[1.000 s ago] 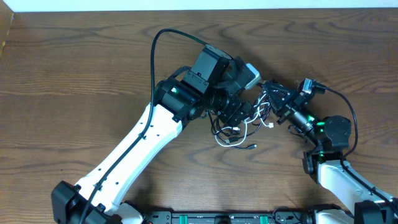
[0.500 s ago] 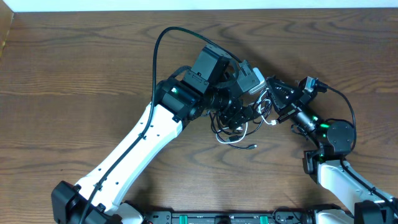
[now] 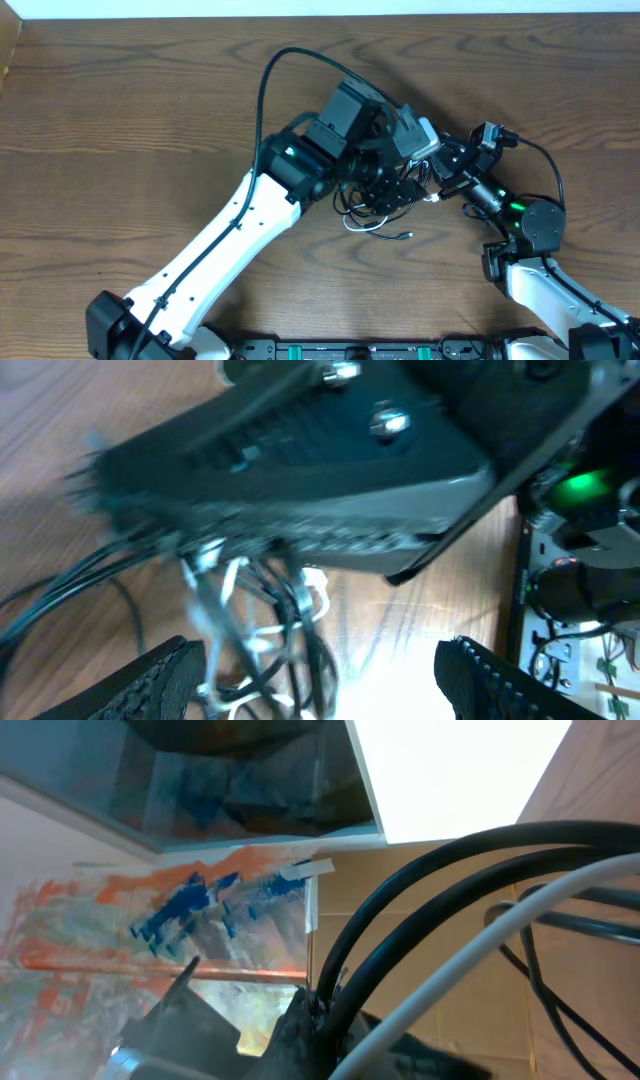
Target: Untangle cables
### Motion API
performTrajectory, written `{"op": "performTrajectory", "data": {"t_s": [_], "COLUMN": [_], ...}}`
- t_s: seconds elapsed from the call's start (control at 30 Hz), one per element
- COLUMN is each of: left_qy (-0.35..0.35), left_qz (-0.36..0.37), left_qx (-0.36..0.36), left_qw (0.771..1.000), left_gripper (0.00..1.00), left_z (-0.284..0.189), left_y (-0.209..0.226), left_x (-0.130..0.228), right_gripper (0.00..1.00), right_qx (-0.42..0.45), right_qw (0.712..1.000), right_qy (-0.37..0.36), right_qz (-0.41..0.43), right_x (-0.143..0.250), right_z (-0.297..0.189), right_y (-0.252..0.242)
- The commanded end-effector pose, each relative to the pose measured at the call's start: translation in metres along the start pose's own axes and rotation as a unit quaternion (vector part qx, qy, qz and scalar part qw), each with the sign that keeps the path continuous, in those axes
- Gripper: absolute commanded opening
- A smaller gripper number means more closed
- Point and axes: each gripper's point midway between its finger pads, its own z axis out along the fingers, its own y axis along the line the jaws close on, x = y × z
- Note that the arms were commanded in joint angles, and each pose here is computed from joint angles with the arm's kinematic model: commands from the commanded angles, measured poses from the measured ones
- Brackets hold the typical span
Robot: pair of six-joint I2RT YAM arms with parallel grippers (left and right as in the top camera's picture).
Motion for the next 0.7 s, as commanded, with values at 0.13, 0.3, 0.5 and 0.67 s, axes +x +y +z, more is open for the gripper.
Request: {"op": "performTrajectory", "data": {"t_s": [0.13,0.3,0.5,0.67], "left_qy": [0.001,0.002,0.002,-0.001], "left_qz": [0.010,0.010,0.010,-0.004], "left_qx": [0.012,0.012,0.012,0.012], "left_qw": [1.000,1.000,1.000,1.000], "left_gripper": [0.35,0.08,0.08,0.07], "left_z": [0.0064,0.0068,0.0068,0.0067], "left_y": [-0.0036,-0.0034,-0.0033,-0.0030], "left_x": [-0.0021,-0.0019,-0.0019,-0.0033], "right_gripper": [0.01,0.01,0.01,0.02], "right_qx": [-0.010,-0.017,-0.017,-0.012], "right_qw": [1.000,1.000,1.000,0.999], "right_qy": [0.001,0.009,0.015,0.014], "right_qz": [0.003,0.002,-0.001,-0.028], "right_x": [0.0027,0.0060,0.0084,0.0077], "right_z": [0.0030,0.0029,0.0029,0.0029], "right_y": [0.0055,0.0093,0.0096,0.0069]}}
